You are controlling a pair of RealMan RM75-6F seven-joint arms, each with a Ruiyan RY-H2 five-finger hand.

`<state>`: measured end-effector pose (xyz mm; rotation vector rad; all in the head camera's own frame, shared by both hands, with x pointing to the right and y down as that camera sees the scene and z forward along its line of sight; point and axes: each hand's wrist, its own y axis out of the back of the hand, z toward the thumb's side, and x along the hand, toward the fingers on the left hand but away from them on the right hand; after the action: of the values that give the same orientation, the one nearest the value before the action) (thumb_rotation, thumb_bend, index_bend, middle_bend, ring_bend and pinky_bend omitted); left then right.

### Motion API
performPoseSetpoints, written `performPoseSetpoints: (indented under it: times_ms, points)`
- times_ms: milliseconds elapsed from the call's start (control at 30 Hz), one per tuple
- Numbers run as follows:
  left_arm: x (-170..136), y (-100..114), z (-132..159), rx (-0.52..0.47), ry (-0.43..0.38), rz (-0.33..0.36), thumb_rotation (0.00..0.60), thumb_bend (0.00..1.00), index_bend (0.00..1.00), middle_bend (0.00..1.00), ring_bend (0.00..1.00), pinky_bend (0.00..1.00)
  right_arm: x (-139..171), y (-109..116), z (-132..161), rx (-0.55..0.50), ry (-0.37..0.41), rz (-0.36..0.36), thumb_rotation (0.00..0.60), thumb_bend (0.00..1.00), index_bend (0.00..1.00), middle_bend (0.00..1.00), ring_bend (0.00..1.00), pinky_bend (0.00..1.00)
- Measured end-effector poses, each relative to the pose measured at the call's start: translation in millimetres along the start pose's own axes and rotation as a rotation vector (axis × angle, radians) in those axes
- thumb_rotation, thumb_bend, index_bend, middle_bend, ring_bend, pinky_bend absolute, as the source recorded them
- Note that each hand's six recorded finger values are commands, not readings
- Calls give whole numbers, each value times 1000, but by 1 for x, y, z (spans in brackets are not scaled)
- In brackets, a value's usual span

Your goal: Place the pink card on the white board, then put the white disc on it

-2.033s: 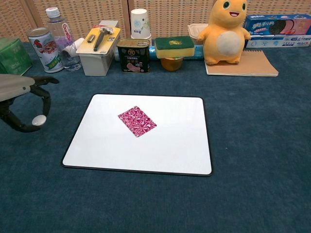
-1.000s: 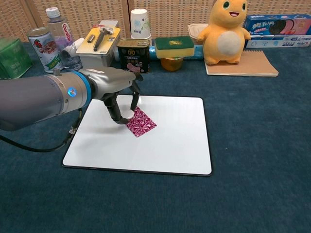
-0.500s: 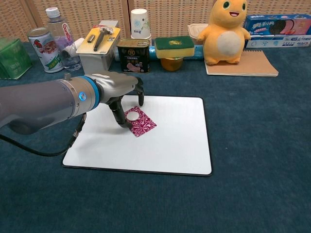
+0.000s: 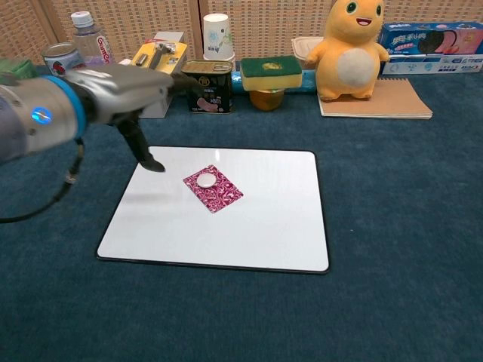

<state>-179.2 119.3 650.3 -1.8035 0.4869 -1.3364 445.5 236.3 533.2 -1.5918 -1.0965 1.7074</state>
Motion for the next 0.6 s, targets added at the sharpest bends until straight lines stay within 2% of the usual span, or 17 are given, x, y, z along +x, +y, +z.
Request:
performPoseSetpoints:
  times_ms: [267,400,600]
  points:
    - [-69,17,-73,41,87,111,600,74,0,0,0,103,3,-2,4,16,5,-9,600,0,13,0,0,0]
    - [-110,11,-105,-1,146,162,600,73,0,0,0,103,5,-2,6,20,9,-18,600,0,19,0,0,0]
    - [-170,-4,-152,-93,280,205,600,74,0,0,0,103,6,2,8,21,17,-38,600,0,26,0,0,0]
